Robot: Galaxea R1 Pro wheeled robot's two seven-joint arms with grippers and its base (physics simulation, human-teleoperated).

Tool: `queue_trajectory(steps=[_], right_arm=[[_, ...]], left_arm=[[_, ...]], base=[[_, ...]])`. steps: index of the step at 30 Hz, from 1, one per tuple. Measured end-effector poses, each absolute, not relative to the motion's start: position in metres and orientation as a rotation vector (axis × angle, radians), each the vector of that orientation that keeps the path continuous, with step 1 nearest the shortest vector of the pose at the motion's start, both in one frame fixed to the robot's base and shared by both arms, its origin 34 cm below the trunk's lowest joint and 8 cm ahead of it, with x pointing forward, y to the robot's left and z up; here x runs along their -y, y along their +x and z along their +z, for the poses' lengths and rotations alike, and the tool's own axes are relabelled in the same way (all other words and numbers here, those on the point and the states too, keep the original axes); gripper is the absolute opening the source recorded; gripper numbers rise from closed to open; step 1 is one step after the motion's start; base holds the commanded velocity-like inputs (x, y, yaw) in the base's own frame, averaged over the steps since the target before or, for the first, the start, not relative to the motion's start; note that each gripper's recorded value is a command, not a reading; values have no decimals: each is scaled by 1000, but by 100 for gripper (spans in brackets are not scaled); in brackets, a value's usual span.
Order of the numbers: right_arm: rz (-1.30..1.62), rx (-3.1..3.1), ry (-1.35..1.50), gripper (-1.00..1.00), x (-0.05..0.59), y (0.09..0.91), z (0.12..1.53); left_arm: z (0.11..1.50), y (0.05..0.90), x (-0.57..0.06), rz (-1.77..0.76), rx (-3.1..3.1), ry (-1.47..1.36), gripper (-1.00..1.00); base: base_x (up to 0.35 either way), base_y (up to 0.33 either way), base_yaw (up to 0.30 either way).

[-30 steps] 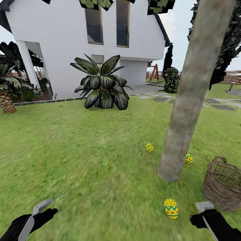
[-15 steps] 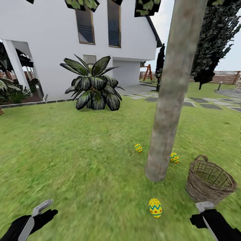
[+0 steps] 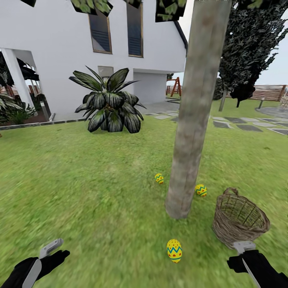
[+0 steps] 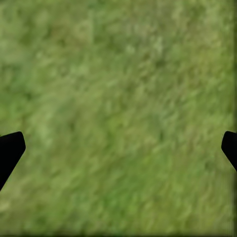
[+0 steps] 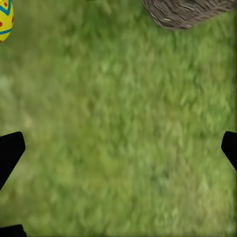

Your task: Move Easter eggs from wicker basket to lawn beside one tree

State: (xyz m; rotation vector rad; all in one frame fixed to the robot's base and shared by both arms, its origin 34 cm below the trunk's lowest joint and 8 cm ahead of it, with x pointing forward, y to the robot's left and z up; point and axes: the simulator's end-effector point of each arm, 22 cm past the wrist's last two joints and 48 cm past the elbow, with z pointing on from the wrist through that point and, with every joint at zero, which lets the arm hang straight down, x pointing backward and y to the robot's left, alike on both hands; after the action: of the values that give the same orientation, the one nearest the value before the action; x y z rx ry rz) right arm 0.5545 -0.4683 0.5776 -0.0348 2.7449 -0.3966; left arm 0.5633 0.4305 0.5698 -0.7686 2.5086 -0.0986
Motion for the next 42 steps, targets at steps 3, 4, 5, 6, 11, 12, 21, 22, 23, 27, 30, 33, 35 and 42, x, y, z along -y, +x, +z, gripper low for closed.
queue_trajectory(steps=[3,4,5,6,11,12,21,22,23,27,30,33,35,42], right_arm=[[-397,-2745,-34,100,468,555,583],[-396,-2745,-35,100,468,555,585],[-397,-2745,-35,100,468,555,586],[-398,-2745,-36,100,468,555,588],[-398,-2745,-36,100,468,556,597],[-398,-2745,-36,100,468,556,599],[-397,-2747,-35,100,468,556,614],[-397,-2747,-36,100,468,556,615],[-396,-2747,-37,100,468,556,617],[-395,-2748,-42,100,466,557,623],[-395,-2748,-42,100,467,556,628],[-396,-2748,-43,100,467,557,633],[-397,-2748,-44,100,467,557,636],[-379,-2757,-51,100,457,555,643]], left_arm=[[575,563,-430,-100,-2510,-769,100],[576,563,-430,-100,-2510,-770,100],[578,563,-430,-100,-2510,-770,100],[580,564,-430,-100,-2509,-771,100],[589,564,-430,-100,-2509,-772,100],[591,564,-430,-100,-2509,-772,100],[606,565,-430,-100,-2508,-772,100],[608,565,-430,-100,-2508,-772,100],[609,565,-431,-99,-2508,-772,100],[616,565,-431,-99,-2509,-773,100],[617,562,-429,-101,-2519,-776,100],[610,550,-425,-105,-2553,-793,100],[610,547,-424,-105,-2559,-797,100],[618,544,-422,-110,-2567,-802,100]], base=[[0,-17,0],[0,-5,0],[0,-2,0],[0,-1,0],[0,0,0],[0,0,0],[0,0,0],[0,0,0],[0,0,0],[0,0,0],[0,0,0],[0,0,0],[0,0,0],[0,0,0]])
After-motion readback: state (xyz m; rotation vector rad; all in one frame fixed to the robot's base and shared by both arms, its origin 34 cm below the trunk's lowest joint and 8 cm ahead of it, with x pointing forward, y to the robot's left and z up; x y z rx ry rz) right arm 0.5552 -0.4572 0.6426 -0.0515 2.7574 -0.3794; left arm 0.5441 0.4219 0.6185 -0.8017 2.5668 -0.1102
